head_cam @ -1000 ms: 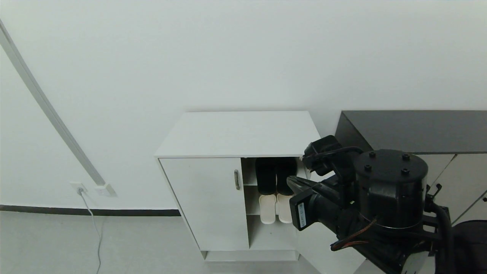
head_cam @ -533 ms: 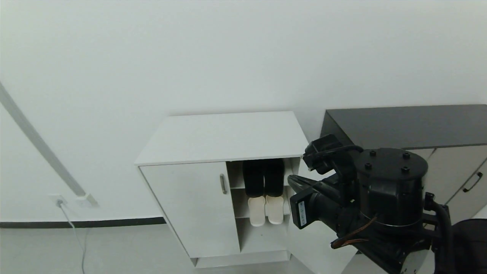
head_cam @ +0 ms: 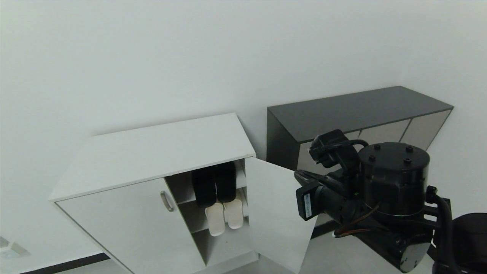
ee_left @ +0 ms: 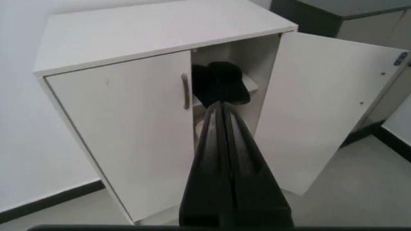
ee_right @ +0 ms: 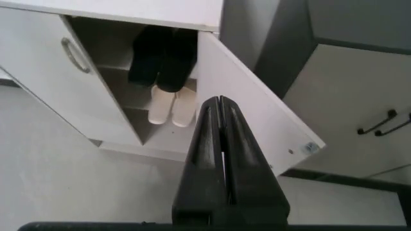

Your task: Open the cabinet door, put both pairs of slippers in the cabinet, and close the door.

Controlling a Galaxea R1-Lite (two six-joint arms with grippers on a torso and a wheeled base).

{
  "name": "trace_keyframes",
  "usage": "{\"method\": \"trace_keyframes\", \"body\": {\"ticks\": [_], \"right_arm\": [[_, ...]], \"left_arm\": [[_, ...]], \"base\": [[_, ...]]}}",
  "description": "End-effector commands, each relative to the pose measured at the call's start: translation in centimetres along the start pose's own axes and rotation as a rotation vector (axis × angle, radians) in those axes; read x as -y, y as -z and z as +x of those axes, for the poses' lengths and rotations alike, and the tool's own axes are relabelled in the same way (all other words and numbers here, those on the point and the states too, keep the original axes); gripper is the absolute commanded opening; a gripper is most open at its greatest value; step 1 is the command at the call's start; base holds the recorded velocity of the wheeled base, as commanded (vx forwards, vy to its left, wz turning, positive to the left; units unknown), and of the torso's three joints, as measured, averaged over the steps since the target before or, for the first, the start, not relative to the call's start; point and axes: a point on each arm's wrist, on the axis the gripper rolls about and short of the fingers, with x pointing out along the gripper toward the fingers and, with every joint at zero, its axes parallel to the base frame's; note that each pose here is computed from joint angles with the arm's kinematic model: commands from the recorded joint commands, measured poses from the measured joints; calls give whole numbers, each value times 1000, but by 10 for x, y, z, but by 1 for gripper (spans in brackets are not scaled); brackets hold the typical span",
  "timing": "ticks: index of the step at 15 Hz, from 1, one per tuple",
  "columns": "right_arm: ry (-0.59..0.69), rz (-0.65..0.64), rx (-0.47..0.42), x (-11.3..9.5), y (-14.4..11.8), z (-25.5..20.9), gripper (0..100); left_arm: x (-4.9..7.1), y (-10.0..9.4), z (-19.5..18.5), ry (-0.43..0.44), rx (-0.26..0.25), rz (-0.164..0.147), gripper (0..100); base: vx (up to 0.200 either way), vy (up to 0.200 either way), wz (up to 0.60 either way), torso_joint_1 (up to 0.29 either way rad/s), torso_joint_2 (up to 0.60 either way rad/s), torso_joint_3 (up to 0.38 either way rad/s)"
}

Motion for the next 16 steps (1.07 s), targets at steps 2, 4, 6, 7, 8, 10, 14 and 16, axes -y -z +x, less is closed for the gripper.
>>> {"method": "trace_keyframes", "body": {"ticks": [2,4,6,7,8,10,14,16], "right_arm": [[2,-2,-5,0,1,1,0],[4,-2,-5,1,1,1,0],[5,-11,-7,1,2,1,0],[10,-15,-7,1,2,1,0],[11,-16,-9,2,3,1,0],[11,-17,-9,2,3,1,0],[94,-14,-44,21,11,22,0],[171,2,-56,43,12,43,0]], "left_arm": [[0,0,0,0,-2,0,0],[0,0,0,0,-2,0,0],[0,0,0,0,-2,-2,0],[0,0,0,0,-2,-2,0],[0,0,0,0,-2,-2,0],[0,0,0,0,-2,-2,0],[0,0,0,0,0,-2,0],[0,0,0,0,0,-2,0]], "base": [[0,0,0,0,0,0],[0,0,0,0,0,0],[-100,0,0,1,1,4],[-200,0,0,7,2,7],[-200,0,0,12,-2,-2],[-200,0,0,-2,5,7],[-100,0,0,-4,0,0],[0,0,0,0,0,0]]}}
